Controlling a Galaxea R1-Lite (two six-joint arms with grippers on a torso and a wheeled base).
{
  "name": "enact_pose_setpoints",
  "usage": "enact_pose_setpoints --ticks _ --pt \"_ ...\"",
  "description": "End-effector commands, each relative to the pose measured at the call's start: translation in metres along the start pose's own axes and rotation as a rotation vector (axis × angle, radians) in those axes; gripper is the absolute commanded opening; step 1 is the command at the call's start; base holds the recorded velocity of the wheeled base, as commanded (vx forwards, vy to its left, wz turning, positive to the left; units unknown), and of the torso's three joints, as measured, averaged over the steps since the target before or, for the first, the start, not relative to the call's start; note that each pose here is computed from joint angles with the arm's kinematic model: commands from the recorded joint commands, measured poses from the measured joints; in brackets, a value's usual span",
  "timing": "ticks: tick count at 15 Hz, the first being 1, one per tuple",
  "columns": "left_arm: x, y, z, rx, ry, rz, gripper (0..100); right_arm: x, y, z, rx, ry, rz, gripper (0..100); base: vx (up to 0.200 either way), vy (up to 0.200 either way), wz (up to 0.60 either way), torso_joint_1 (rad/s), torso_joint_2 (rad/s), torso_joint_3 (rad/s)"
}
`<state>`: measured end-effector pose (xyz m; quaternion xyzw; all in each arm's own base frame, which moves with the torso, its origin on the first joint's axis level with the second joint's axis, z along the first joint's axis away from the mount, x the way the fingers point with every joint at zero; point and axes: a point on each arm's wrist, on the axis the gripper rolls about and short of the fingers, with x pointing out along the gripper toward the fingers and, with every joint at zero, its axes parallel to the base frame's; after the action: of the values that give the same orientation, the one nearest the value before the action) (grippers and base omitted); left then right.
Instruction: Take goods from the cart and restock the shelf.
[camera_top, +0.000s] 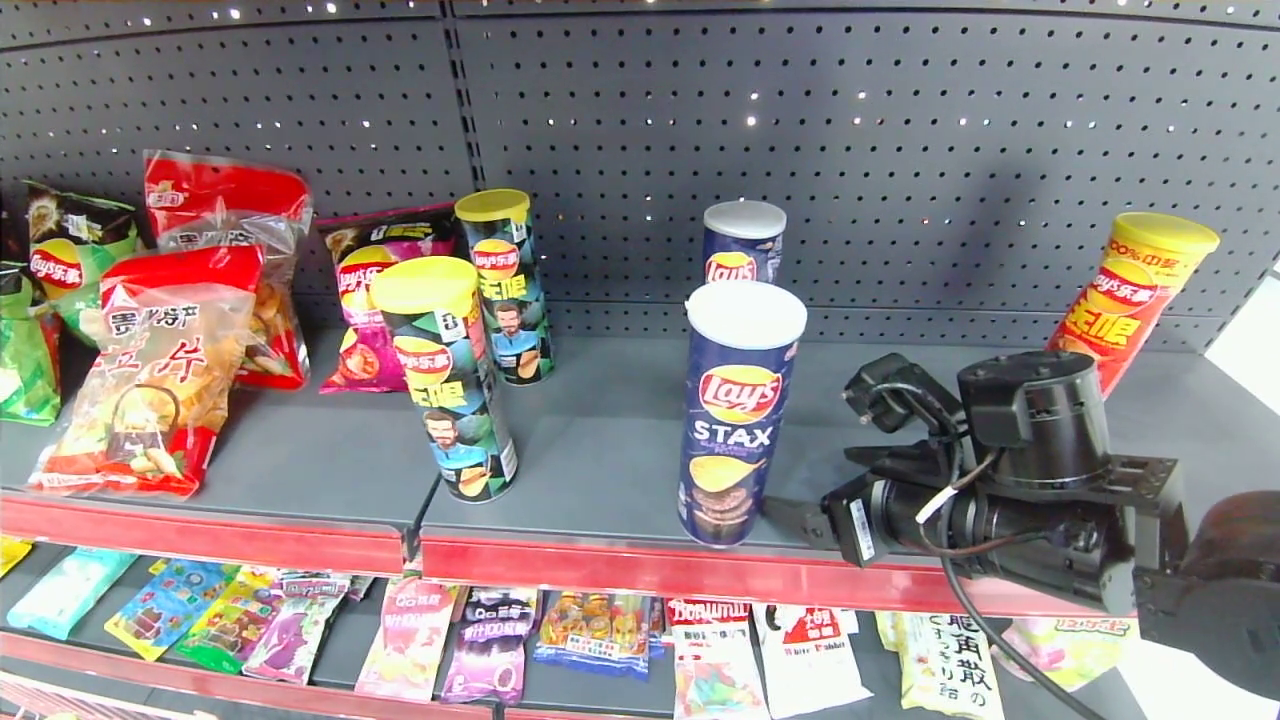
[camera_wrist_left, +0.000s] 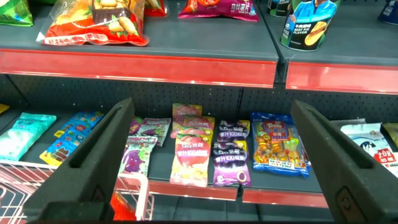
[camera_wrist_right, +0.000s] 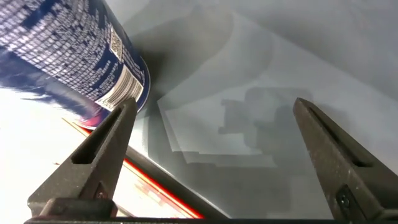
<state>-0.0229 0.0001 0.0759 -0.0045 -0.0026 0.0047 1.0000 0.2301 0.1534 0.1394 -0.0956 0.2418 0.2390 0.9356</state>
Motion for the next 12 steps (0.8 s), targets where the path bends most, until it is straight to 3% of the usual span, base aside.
enact_pose_setpoints --ticks 1,12 --pt "0.0001 0.0 0.0001 0.0 0.0 0.001 100 -0.0015 0.0009 0.0011 -0.001 -0.006 0.003 100 0.0 0.0 0.0 0.0 0.0 0.0" --pt "0.0001 0.0 0.0001 0.0 0.001 0.0 100 -0.0073 -0.0002 -0.0004 0.004 -0.012 -0.018 100 0.0 0.0 0.0 0.0 0.0 0.0"
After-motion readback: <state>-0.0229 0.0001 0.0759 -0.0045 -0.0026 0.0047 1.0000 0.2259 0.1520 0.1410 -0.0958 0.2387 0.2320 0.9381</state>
